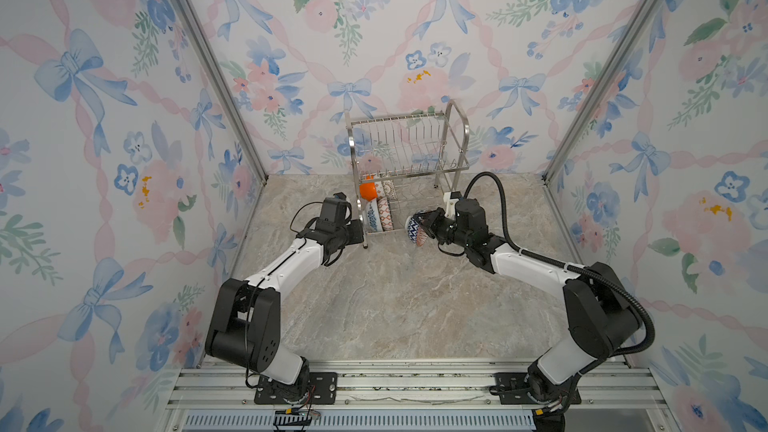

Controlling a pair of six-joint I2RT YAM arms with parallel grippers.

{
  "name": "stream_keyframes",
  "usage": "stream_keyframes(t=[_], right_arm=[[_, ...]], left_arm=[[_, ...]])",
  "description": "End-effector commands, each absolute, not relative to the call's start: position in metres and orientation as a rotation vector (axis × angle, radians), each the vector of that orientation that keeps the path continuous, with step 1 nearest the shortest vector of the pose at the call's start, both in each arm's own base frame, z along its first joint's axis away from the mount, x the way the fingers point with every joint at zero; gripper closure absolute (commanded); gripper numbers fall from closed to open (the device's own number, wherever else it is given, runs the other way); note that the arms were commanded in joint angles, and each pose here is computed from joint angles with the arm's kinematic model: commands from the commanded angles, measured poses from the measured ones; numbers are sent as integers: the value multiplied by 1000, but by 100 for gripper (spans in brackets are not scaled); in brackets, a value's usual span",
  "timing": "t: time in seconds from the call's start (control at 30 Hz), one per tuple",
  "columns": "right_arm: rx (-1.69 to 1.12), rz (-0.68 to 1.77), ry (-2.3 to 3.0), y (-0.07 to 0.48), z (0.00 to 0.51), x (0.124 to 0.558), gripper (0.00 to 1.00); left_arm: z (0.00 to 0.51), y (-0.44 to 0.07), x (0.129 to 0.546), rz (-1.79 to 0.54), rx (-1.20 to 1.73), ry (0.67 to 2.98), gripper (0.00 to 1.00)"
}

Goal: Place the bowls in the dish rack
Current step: 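Lift the orange-patterned bowl up to the rack front with the right gripper, then push the orange-patterned bowl into the rack slot beside the blue-triangle bowl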

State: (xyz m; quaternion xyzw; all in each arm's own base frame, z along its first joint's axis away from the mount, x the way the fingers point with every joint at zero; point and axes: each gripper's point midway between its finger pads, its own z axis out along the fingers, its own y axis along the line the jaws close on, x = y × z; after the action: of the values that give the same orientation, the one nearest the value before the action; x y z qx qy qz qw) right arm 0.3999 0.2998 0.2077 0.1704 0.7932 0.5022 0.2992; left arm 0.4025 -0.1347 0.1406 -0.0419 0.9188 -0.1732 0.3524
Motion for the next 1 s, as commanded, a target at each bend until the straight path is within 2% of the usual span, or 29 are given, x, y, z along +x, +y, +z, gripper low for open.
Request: stream_keyframes(t=[0.0,0.17,0.27,0.43,0.63,0.97], right_arm=[[406,1361,2010,298,243,395,100],[420,1344,2017,294,239,390,100],[423,1345,2011,293,240,391,100],[410,1346,2008,295,246,392,100],[410,1336,2010,292,247,391,100],[415,1322,2022,288,245,392,100]], left_arm=[[163,-135,404,-486,-128,2334,80],[177,-135,417,-514,-220,2300,75],[172,-134,424,-504,-267,2301,63],[168,-132,431,-499,-333,2285,57],[164,-130,437,-487,-380,2279,64],[161,-154,444,-504,-333,2286,65]])
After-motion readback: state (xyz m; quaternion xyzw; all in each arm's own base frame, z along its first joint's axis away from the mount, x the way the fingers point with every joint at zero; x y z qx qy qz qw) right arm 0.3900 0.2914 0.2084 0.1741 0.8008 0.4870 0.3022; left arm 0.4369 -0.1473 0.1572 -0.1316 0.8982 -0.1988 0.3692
